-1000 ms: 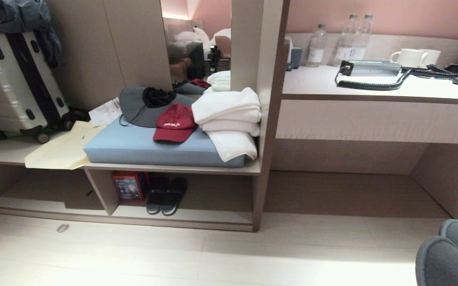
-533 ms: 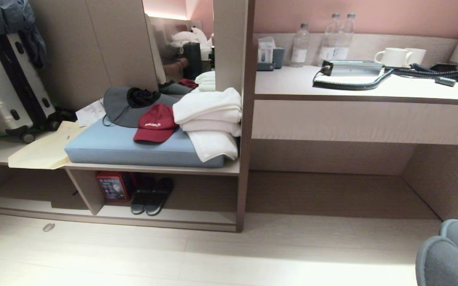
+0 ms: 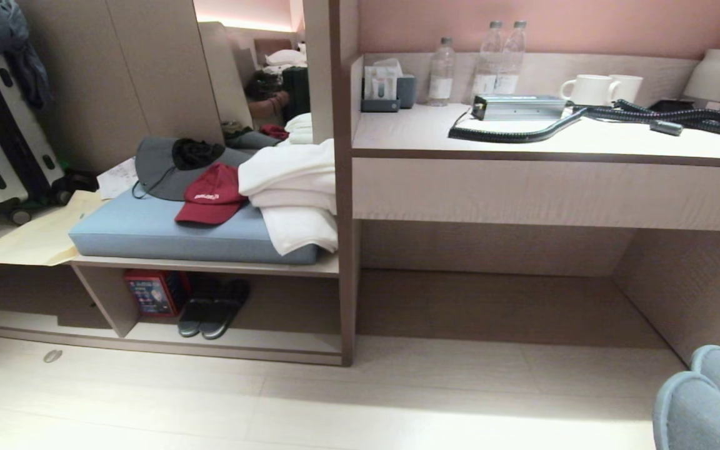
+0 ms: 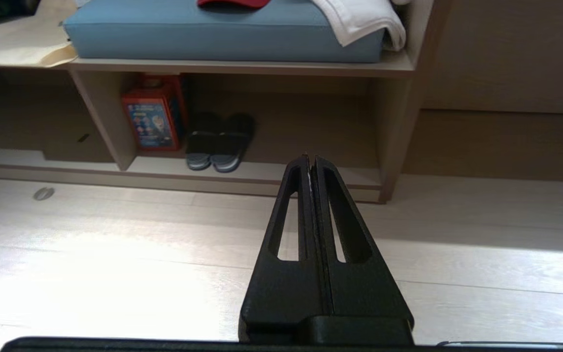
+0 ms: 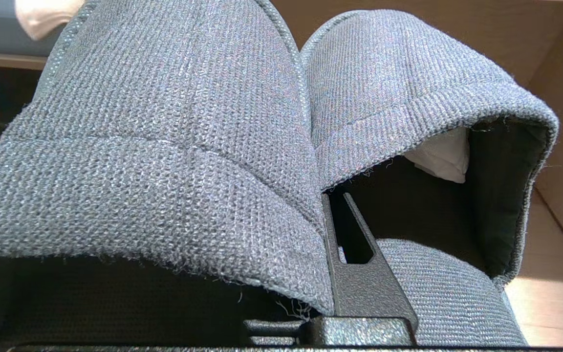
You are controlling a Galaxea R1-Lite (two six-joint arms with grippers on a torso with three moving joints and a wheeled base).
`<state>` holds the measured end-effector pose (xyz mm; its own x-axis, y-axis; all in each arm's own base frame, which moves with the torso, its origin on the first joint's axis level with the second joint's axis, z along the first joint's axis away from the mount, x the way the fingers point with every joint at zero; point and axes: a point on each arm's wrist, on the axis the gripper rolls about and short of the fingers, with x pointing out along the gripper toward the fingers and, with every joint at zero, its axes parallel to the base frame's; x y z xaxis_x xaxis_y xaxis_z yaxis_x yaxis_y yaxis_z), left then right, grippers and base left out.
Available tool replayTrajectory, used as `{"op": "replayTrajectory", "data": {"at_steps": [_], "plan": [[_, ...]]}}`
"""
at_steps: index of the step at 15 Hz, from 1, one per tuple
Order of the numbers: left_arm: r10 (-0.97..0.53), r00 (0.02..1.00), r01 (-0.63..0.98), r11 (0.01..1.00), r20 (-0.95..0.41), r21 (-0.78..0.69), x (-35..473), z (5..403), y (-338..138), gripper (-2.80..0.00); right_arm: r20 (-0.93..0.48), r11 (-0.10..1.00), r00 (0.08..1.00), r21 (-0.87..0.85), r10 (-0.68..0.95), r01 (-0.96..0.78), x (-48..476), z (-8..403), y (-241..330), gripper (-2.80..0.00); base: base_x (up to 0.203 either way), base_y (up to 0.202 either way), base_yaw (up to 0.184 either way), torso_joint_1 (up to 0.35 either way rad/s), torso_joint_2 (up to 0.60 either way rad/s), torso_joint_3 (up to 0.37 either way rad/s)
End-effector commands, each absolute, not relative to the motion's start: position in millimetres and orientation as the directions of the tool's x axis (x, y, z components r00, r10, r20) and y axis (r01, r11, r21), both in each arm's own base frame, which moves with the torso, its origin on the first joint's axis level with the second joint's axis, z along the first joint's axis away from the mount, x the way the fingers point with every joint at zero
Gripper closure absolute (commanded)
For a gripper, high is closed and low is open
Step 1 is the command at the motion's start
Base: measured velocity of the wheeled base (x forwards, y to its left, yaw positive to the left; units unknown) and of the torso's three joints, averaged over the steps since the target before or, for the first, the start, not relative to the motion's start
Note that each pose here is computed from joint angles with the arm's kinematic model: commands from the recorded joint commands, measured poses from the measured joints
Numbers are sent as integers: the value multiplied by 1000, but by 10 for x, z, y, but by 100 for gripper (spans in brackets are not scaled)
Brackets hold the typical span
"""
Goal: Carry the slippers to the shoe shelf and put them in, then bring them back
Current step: Place the slippers on the floor
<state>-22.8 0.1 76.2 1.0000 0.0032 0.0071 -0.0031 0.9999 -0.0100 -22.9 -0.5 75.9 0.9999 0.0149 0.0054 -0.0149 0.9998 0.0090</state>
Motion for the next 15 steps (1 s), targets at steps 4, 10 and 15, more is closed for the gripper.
{"op": "replayTrajectory", "data": {"at_steps": [4,10,15], "plan": [[5,1000,-5,1000,6,-11,-228,761,0,0,5,1000,1000,9,15,-15,-228,760,-5,0,0,-197,1,1,2,5],[5,1000,-5,1000,6,-11,-228,761,0,0,4,1000,1000,9,15,-15,-228,758,-5,0,0,-199,1,2,1,2],[5,1000,-5,1000,6,-11,-228,761,0,0,3,1000,1000,9,15,-15,-227,755,-5,0,0,-197,3,2,1,3]]}}
